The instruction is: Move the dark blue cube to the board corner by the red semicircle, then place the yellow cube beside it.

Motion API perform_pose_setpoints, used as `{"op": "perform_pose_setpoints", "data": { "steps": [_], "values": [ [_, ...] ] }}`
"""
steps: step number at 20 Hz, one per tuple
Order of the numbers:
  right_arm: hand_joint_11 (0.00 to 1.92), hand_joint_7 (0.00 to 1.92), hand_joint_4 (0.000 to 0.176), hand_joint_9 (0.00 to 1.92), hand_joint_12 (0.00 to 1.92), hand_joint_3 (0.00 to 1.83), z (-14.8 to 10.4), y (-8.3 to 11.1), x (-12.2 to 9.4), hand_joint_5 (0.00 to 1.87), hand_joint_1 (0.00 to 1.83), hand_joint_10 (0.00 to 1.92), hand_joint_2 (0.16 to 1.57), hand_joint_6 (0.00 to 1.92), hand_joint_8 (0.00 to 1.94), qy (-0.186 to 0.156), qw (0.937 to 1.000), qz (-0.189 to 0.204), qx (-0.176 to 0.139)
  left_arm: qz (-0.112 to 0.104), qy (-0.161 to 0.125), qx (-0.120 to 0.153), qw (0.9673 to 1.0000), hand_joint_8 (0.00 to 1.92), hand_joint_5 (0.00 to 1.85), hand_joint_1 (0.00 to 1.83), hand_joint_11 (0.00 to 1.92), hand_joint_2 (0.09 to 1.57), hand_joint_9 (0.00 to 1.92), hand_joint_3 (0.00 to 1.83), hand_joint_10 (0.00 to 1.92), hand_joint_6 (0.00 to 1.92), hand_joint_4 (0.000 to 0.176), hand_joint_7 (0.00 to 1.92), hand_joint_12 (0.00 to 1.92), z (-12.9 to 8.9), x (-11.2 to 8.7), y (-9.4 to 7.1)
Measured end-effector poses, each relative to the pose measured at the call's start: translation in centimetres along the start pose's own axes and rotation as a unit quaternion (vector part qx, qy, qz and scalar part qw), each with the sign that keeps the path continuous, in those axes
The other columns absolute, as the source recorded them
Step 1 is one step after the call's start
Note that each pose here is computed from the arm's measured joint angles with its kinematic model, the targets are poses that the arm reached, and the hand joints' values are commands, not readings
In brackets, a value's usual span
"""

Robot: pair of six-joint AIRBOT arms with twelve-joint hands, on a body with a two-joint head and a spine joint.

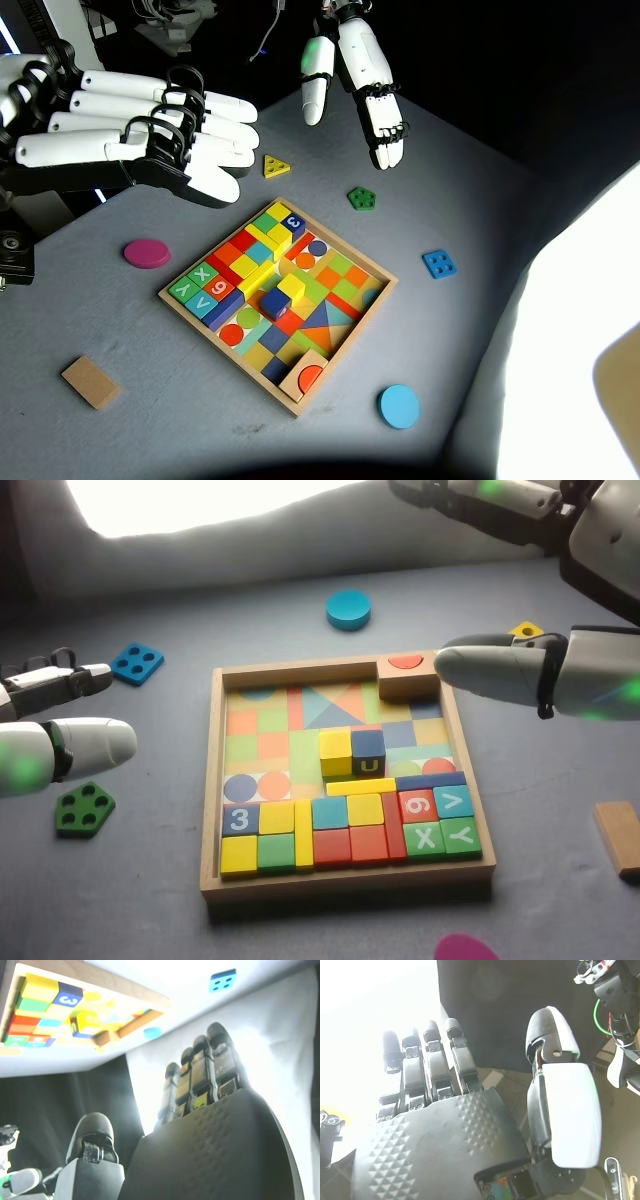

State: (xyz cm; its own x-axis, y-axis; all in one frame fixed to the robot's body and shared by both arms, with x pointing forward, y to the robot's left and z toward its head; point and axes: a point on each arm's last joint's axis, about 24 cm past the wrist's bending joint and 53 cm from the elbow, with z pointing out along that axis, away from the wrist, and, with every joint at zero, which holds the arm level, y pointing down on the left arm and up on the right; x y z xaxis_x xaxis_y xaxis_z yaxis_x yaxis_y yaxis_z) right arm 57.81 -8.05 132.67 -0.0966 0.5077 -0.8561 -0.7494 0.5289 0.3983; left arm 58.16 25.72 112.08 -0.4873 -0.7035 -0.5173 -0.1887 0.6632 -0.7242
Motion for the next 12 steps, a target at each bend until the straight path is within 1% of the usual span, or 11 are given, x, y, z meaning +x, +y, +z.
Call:
{"op": "perform_pose_setpoints", "data": {
  "steps": [1, 2, 3, 4, 5, 6, 7, 9, 10, 12],
  "values": [
    [0.0, 0.22, 0.022, 0.17, 0.54, 0.0, 0.0, -0.4, 0.1, 0.42, 0.04, 0.0, 1.15, 0.03, 0.0, 0.002, 0.9999, 0.007, 0.007, 0.003, 0.001, -0.001, 1.0, 0.01, 0.04, 0.0, 0.0, 1.23, 0.06, 0.0, 0.01, 0.01, 0.054, 0.06, 0.19, 0.0, 0.0, 0.0],
    [0.0, 0.23, 0.01, 0.16, 0.47, 0.0, 0.0, -0.8, 0.4, 0.6, 0.02, 0.0, 1.15, 0.04, 0.0, 0.008, 0.9998, 0.012, 0.016, 0.006, 0.003, -0.002, 1.0, 0.01, 0.05, 0.0, 0.0, 1.23, 0.07, 0.0, 0.01, 0.01, 0.05, 0.07, 0.2, 0.0, 0.1, 0.1],
    [0.0, 0.24, 0.001, 0.15, 0.4, 0.0, 0.0, -1.0, 0.6, 0.71, 0.01, 0.0, 1.16, 0.04, 0.0, 0.012, 0.9996, 0.013, 0.022, 0.011, 0.004, -0.003, 0.9999, 0.0, 0.06, 0.0, 0.0, 1.23, 0.06, 0.0, 0.01, 0.01, 0.05, 0.07, 0.18, 0.0, 0.2, 0.1],
    [0.0, 0.25, 0.0, 0.12, 0.21, 0.0, 0.2, -1.3, 1.2, 0.83, 0.02, 0.0, 1.16, 0.05, 0.0, 0.021, 0.9993, 0.011, 0.028, 0.014, 0.006, -0.003, 0.9999, 0.0, 0.05, 0.0, 0.0, 1.23, 0.06, 0.0, 0.01, 0.0, 0.048, 0.06, 0.23, 0.0, 0.3, 0.2],
    [0.0, 0.24, 0.0, 0.1, 0.06, 0.0, 0.4, -1.5, 1.7, 0.9, 0.01, 0.0, 1.16, 0.04, 0.0, 0.026, 0.9991, 0.009, 0.03, 0.016, 0.008, -0.004, 0.9998, 0.0, 0.05, 0.0, 0.0, 1.23, 0.06, 0.0, 0.0, 0.0, 0.048, 0.06, 0.2, 0.1, 0.4, 0.2],
    [0.0, 0.24, 0.0, 0.08, 0.01, 0.0, 0.7, -1.7, 2.2, 0.95, 0.0, 0.0, 1.16, 0.05, 0.0, 0.03, 0.999, 0.011, 0.03, 0.017, 0.009, -0.005, 0.9998, 0.0, 0.04, 0.0, 0.0, 1.23, 0.06, 0.0, 0.0, 0.0, 0.05, 0.06, 0.2, 0.1, 0.5, 0.3],
    [0.0, 0.25, 0.0, 0.07, 0.0, 0.0, 1.0, -2.1, 2.8, 0.99, 0.0, 0.0, 1.17, 0.03, 0.0, 0.037, 0.9987, 0.008, 0.033, 0.022, 0.009, -0.005, 0.9997, 0.0, 0.03, 0.0, 0.0, 1.23, 0.05, 0.0, 0.0, 0.0, 0.052, 0.05, 0.2, 0.1, 0.5, 0.3],
    [0.0, 0.23, 0.0, 0.05, 0.0, 0.0, 2.0, -3.7, 4.0, 1.02, 0.01, 0.0, 1.17, 0.02, 0.0, 0.046, 0.9974, 0.01, 0.054, 0.035, 0.01, -0.006, 0.9993, 0.0, 0.04, 0.0, 0.0, 1.23, 0.05, 0.0, 0.0, 0.0, 0.048, 0.05, 0.18, 0.1, 0.5, 0.3],
    [0.0, 0.26, 0.0, 0.06, 0.0, 0.0, 2.6, -4.8, 4.7, 1.04, 0.02, 0.0, 1.17, 0.03, 0.01, 0.051, 0.9965, 0.007, 0.065, 0.039, 0.01, -0.006, 0.9992, 0.0, 0.03, 0.0, 0.0, 1.24, 0.05, 0.0, 0.0, 0.0, 0.051, 0.05, 0.21, 0.1, 0.5, 0.3],
    [0.0, 0.25, 0.0, 0.05, 0.0, 0.0, 3.3, -6.2, 5.7, 1.03, 0.0, 0.0, 1.16, 0.02, 0.01, 0.06, 0.9951, 0.01, 0.078, 0.046, 0.006, -0.003, 0.9989, 0.0, 0.03, 0.0, 0.0, 1.24, 0.05, 0.0, 0.0, 0.0, 0.053, 0.05, 0.22, 0.1, 0.3, 0.2]
  ]
}}
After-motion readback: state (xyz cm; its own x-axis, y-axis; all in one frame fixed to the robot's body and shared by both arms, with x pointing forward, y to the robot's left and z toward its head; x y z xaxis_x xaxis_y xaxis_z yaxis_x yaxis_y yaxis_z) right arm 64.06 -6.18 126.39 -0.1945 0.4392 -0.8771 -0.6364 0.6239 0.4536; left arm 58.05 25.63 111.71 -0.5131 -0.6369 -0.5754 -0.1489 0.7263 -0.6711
